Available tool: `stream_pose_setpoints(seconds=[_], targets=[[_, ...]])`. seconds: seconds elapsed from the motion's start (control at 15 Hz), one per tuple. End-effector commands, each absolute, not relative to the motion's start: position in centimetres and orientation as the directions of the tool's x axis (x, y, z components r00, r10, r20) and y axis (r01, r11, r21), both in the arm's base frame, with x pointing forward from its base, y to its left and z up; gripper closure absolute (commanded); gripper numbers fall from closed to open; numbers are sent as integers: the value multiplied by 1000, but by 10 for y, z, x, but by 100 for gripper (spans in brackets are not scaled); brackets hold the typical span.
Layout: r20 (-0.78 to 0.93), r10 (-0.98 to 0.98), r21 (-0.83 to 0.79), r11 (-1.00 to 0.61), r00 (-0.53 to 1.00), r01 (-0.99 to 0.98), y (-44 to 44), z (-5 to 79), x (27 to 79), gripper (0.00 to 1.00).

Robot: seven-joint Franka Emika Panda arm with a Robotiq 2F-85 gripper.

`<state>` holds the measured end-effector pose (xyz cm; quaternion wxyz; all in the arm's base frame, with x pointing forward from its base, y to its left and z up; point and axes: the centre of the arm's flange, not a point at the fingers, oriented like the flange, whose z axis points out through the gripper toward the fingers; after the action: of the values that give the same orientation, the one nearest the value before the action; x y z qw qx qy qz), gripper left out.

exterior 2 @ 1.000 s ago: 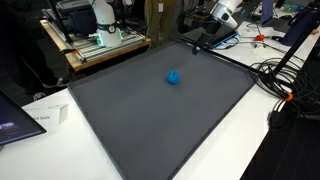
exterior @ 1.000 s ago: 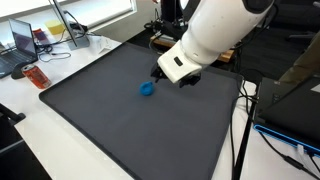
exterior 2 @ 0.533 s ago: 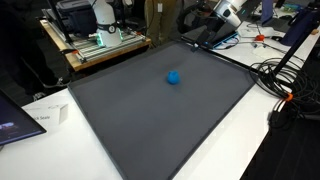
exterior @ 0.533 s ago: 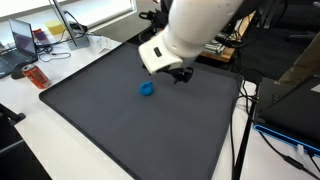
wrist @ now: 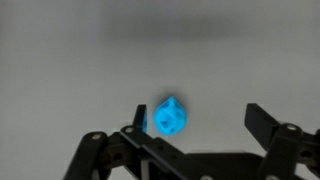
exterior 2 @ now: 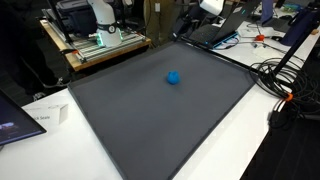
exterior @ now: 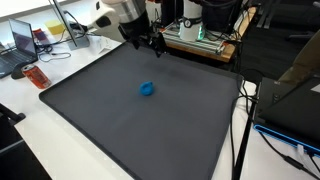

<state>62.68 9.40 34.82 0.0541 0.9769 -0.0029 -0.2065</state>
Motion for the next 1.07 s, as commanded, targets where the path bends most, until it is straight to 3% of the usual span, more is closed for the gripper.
stream_pose_setpoints(seconds=[0.0, 0.4, 0.47, 0.8, 1.0], targets=[[-384, -94, -42, -992, 918, -119, 57, 359, 568, 0], [-322, -284, -231, -902, 903, -366, 29, 343, 526, 0], [-351, -235, -172, -935, 906, -310, 35, 347, 563, 0], [-339, -278, -197, -913, 899, -357, 28, 341, 544, 0], [-223, -303, -212, -913, 927, -349, 24, 319, 522, 0]])
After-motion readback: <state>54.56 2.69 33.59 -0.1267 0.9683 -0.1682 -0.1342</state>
